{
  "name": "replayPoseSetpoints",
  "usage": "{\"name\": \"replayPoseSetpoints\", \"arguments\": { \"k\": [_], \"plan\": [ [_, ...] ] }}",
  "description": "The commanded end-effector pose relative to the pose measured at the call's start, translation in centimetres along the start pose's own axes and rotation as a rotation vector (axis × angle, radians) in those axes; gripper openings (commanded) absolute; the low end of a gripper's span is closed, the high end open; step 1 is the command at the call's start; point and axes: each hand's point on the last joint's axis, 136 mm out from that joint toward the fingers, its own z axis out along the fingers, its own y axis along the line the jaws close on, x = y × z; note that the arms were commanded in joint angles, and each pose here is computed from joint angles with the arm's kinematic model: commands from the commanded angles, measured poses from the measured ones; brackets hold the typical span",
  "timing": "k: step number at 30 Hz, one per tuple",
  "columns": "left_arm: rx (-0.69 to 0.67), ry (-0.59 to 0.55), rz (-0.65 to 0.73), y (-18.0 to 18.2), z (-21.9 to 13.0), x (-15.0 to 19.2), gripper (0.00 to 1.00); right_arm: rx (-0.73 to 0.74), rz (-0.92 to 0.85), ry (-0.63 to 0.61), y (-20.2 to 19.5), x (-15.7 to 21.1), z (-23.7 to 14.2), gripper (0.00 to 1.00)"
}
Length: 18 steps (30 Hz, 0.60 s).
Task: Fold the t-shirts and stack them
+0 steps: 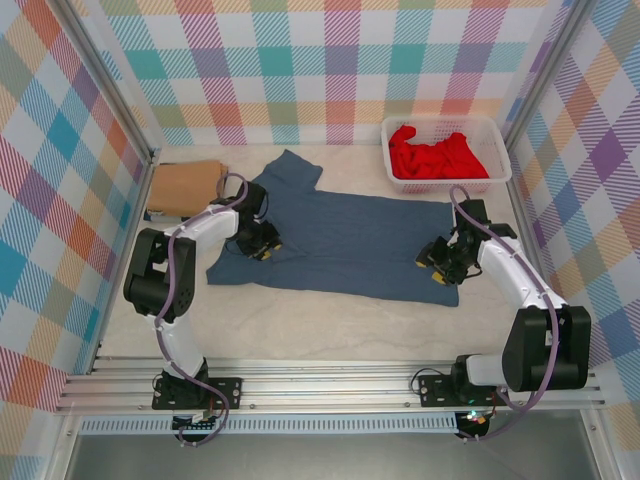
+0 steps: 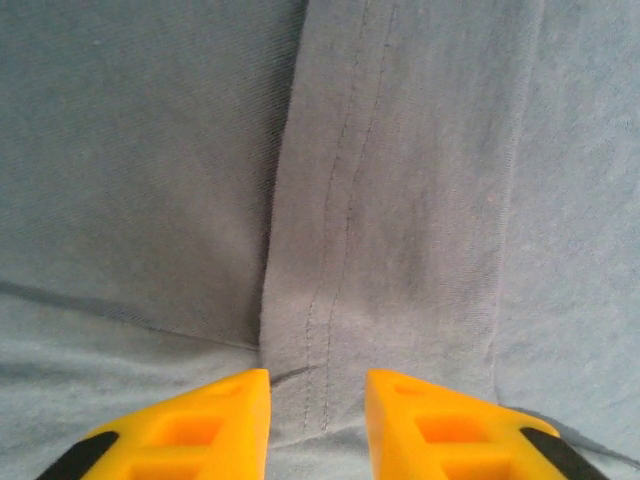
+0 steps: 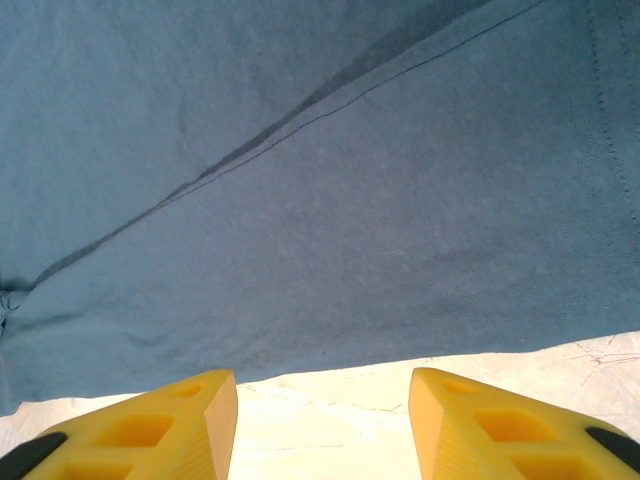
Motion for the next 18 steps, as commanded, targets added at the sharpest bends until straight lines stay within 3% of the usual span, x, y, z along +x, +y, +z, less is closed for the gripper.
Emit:
{"name": "replayPoseSetpoints", "arguments": {
  "k": [1,6,13,16,18],
  "plan": [
    [-0.014,0.033,0.002,0.1,0.8,1.1,0.26,-0.011,-0.013,0.015,0.2,0.4,0.3,0.48],
    [-0.115,0.011,0.044,1.3,0.0,1.2,0.28,-0.011,-0.014,0.014,0.3,0.3,0.2,0.48],
    [-0.066,0.045,0.043,0.7,1.5,2.0,0.32,-0.017,-0.017,0.014,0.4,0.3,0.2,0.48],
    [-0.043,0.025,0.045,0.0,1.6,1.5,0.28,-0.033,-0.020,0.018,0.8,0.4,0.0,0.48],
    [-0.035,0.014,0.052,-0.6,1.6,1.1,0.20,-0.052,-0.028,0.019,1.1,0.5,-0.1,0.48]
  ]
}}
